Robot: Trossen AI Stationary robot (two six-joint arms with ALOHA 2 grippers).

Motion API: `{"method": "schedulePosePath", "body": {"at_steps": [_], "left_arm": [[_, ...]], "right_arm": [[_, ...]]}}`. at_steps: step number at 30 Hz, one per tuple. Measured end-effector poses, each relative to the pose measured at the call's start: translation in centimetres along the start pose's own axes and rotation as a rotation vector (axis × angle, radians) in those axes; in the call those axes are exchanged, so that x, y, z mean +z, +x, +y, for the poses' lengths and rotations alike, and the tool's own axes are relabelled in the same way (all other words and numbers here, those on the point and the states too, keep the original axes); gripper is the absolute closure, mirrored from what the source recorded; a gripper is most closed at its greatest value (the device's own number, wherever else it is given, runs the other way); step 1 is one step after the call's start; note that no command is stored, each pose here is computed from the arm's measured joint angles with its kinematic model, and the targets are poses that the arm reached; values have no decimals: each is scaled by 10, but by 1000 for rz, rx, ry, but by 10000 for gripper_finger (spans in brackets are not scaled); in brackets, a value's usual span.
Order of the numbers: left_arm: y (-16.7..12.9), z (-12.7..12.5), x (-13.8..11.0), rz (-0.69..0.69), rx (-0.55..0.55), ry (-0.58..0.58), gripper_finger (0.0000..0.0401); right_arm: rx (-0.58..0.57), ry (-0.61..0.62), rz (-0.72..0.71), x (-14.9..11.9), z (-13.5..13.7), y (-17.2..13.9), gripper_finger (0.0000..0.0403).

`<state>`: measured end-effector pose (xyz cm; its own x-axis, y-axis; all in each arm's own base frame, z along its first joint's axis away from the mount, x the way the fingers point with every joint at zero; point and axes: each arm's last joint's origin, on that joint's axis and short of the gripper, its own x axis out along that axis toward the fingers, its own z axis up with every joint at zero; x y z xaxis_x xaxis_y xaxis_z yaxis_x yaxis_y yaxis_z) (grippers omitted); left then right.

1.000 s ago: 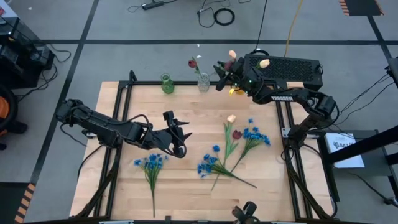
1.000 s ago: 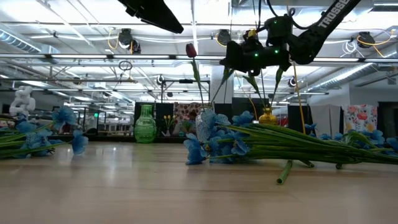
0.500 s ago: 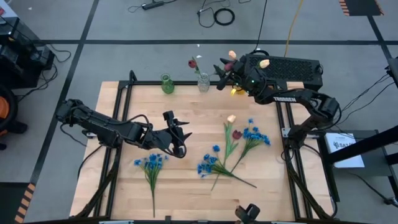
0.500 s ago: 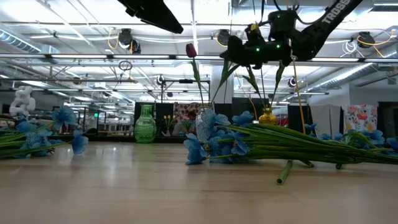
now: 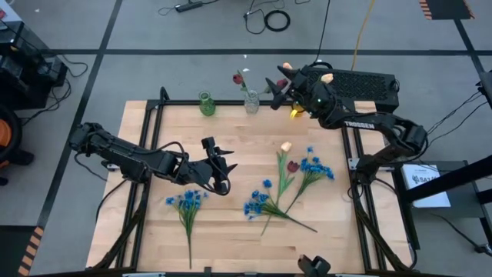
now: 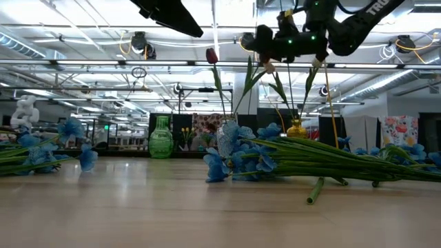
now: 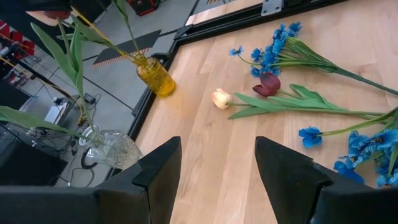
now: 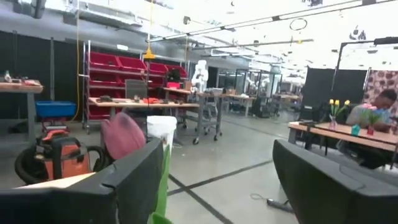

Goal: Sort flowers into vase by color
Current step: Put the left red tulip into the transparent vase

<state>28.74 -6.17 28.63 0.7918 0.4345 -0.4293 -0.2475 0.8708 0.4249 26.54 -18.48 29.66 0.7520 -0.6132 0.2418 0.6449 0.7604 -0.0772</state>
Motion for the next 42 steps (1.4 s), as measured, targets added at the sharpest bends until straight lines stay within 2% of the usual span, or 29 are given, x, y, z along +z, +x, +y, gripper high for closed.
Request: {"method": "schedulePosePath", "body": {"at_steps": [11,17,22,27,30,33,37,42], "left_arm": [[0,0,0,1,-1,1,189],[0,0,-1,7,-2,5,189],[0,0,-1,7,-2,3,189],[0,0,-1,8,-2,4,189],[0,0,-1,8,-2,4,189],[0,0,-1,7,-1,6,189],[0,0,-1,5,-1,4,189],[0,1,0,1,2,5,189]], "right_arm": [[1,-47,-22,8,0,3,123],[-12,-67,-63,37,-5,-12,119],[-42,-99,21,62,-10,-36,100],[20,-56,205,73,-8,-70,98],[115,11,280,60,-2,-88,105],[145,47,309,33,5,-102,117],[148,60,224,0,12,-112,136],[61,87,82,-29,13,-112,167]]}}
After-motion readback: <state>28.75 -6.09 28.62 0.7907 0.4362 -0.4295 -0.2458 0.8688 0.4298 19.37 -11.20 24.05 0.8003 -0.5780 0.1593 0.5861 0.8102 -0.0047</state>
